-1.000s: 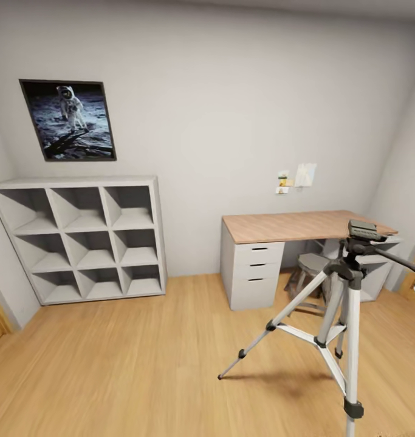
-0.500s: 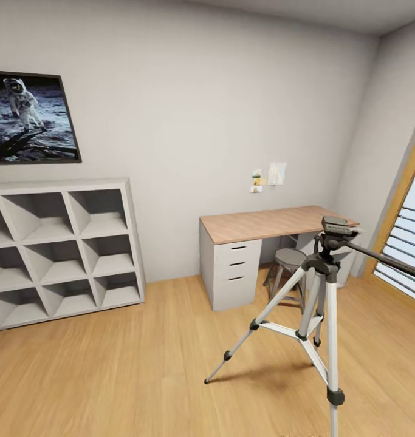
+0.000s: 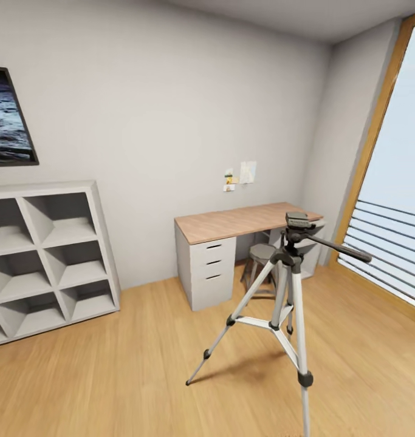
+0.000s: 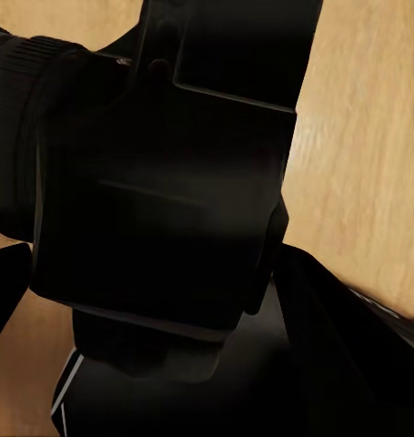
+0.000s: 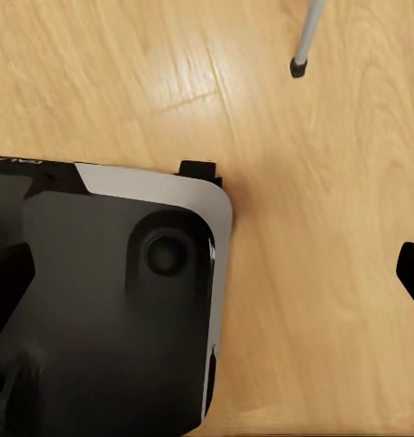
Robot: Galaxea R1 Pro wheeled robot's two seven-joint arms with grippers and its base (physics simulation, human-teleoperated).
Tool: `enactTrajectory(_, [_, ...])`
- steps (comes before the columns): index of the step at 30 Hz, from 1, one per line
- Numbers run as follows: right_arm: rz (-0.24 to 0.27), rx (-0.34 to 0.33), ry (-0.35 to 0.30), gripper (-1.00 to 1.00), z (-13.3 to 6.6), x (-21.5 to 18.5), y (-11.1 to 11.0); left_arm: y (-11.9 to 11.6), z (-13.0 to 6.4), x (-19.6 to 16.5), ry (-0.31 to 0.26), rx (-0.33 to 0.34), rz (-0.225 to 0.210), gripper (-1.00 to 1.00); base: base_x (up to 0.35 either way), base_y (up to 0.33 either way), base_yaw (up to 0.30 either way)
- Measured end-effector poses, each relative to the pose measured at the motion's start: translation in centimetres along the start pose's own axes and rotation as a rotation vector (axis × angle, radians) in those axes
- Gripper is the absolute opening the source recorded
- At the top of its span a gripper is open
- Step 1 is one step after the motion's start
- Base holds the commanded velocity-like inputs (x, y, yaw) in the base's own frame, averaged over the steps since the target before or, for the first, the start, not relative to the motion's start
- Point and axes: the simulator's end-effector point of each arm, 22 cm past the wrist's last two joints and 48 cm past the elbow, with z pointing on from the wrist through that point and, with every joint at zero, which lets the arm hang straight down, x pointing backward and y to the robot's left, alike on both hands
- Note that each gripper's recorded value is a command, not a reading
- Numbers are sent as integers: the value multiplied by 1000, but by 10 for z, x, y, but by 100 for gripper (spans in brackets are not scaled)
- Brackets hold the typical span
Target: Attach the digital camera to the camera tripod in the bedroom.
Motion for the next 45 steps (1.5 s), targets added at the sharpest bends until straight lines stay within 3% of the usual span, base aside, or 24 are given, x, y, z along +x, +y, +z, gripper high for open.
enactTrajectory(36, [0, 0, 1, 100, 0, 0, 0, 0, 0, 0, 0, -1, 0, -100, 0, 0, -287])
enactTrajectory(45, [-3, 0, 3, 100, 0, 1, 0, 0, 0, 0, 0, -1, -2, -100, 45, -26, -83])
